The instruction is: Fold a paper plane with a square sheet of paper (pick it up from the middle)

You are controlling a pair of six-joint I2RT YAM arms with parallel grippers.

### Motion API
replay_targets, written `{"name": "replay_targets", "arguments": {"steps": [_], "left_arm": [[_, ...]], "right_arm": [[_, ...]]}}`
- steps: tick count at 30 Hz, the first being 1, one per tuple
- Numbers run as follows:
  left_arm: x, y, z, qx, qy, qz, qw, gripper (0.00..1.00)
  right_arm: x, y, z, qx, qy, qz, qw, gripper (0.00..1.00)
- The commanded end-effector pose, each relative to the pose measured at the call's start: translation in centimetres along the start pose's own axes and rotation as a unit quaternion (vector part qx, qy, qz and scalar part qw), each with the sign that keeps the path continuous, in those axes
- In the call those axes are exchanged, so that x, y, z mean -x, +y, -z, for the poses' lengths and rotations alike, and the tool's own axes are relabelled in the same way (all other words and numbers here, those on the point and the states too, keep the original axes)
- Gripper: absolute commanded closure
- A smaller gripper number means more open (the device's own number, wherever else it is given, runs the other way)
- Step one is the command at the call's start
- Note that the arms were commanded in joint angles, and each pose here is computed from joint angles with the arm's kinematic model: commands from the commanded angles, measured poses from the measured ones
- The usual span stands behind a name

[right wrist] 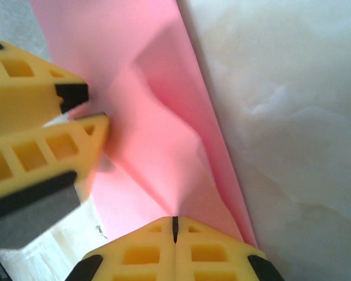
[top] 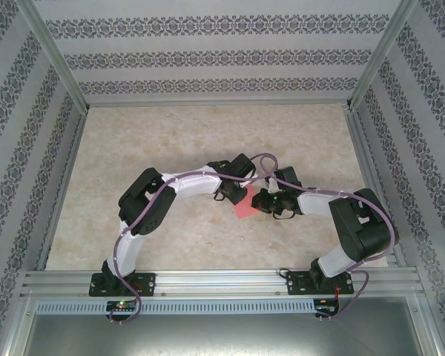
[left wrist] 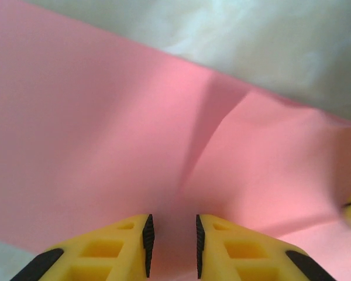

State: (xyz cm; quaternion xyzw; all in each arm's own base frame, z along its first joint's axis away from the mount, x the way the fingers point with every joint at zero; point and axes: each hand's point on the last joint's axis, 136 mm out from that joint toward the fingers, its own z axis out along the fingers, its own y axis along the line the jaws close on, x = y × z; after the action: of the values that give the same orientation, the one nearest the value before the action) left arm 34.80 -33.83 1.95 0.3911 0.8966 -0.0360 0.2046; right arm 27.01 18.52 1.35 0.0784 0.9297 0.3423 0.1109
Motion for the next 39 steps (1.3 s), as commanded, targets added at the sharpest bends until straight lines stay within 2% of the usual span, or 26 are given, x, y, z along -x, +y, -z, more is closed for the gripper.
{"name": "replay_targets", "arguments": {"steps": [1,14,21,24,32,35,39], "left_arm": [[-7.2,6.3,-1.3,0.137,0.114,-0.017,0.984,0.71],[-8.9,7.1,-0.5,0.168,0.115,-0.015,0.979,0.71],[-5.4,6.5,1.4,0.14,0.071,0.004,0.988,0.69],[-3.7,5.7,2.3,0.107,0.05,0.015,0.993,0.68],[-0.1,4.8,5.6,0.056,0.001,0.049,0.997,0.65],[0.2,5.7,7.0,0.047,0.0,0.072,0.996,0.62],[-0.4,7.0,9.1,0.029,0.003,0.125,0.992,0.55]], "right_arm": [[-4.0,-5.1,0.2,-0.096,0.051,-0.058,0.992,1.0],[-3.9,-3.9,0.5,-0.079,0.046,-0.043,0.995,1.0],[-2.7,-0.7,1.3,-0.053,0.031,-0.006,0.998,1.0],[-2.0,0.9,2.4,-0.047,0.019,0.017,0.999,0.99],[-0.5,4.8,5.3,-0.048,-0.021,0.128,0.99,0.91],[0.0,6.3,5.6,-0.069,-0.036,0.206,0.976,0.81],[0.4,8.6,5.2,-0.084,-0.047,0.299,0.949,0.75]]}}
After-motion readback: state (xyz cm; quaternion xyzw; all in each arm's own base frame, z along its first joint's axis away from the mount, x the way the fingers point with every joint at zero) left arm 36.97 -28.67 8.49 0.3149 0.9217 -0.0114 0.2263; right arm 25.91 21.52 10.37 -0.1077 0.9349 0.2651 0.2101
